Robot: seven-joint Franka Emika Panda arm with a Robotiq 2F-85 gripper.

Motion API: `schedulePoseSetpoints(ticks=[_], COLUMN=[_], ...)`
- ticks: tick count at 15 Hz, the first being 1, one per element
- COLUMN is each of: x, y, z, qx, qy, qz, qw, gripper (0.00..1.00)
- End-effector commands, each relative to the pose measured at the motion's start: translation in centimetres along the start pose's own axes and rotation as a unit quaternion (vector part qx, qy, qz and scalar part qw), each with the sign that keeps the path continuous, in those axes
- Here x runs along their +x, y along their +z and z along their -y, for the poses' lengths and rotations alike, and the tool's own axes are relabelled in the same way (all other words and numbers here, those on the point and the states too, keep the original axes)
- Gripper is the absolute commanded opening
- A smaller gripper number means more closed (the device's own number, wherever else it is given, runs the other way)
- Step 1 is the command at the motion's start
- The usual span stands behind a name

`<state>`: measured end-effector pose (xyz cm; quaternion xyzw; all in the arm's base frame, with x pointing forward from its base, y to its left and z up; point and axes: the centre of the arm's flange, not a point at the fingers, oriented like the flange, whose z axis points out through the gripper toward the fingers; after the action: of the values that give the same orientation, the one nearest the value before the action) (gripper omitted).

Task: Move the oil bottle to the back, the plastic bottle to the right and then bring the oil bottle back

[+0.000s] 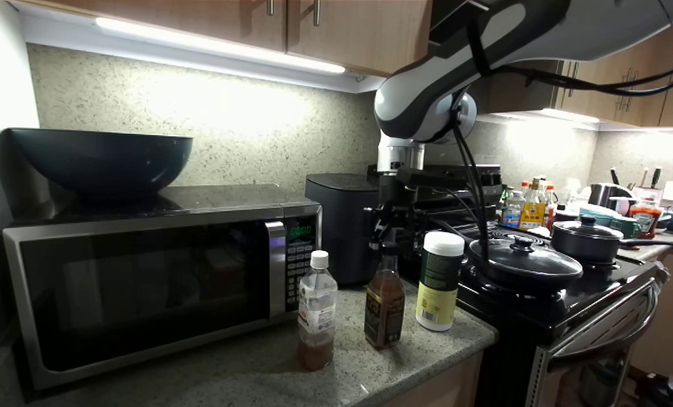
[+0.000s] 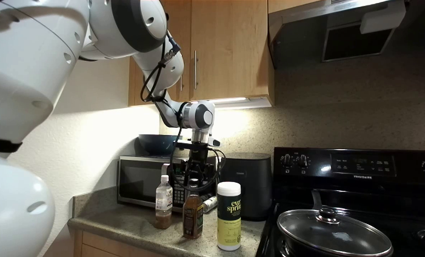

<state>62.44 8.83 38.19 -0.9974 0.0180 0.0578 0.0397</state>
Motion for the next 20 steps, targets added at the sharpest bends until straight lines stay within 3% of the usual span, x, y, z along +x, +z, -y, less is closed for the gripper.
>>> schedulePoseSetpoints(ticks=[1, 5, 7, 12, 20], x=[-0.7, -0.7, -0.7, -0.6, 3.3], y=[0.2, 0.3, 0.4, 0.2, -2.6], z=[-0.1, 0.0, 0.0, 0.0, 0.4], qx=[0.0, 0.0, 0.0, -0.001, -0.027], qy=[0.003, -0.006, -0.006, -0.011, -0.016], qz=[0.01, 0.011, 0.012, 0.008, -0.075], qw=[0.9999, 0.9999, 0.9999, 0.9999, 0.9967], gripper=[0.53, 0.26, 0.19, 0.18, 0.18])
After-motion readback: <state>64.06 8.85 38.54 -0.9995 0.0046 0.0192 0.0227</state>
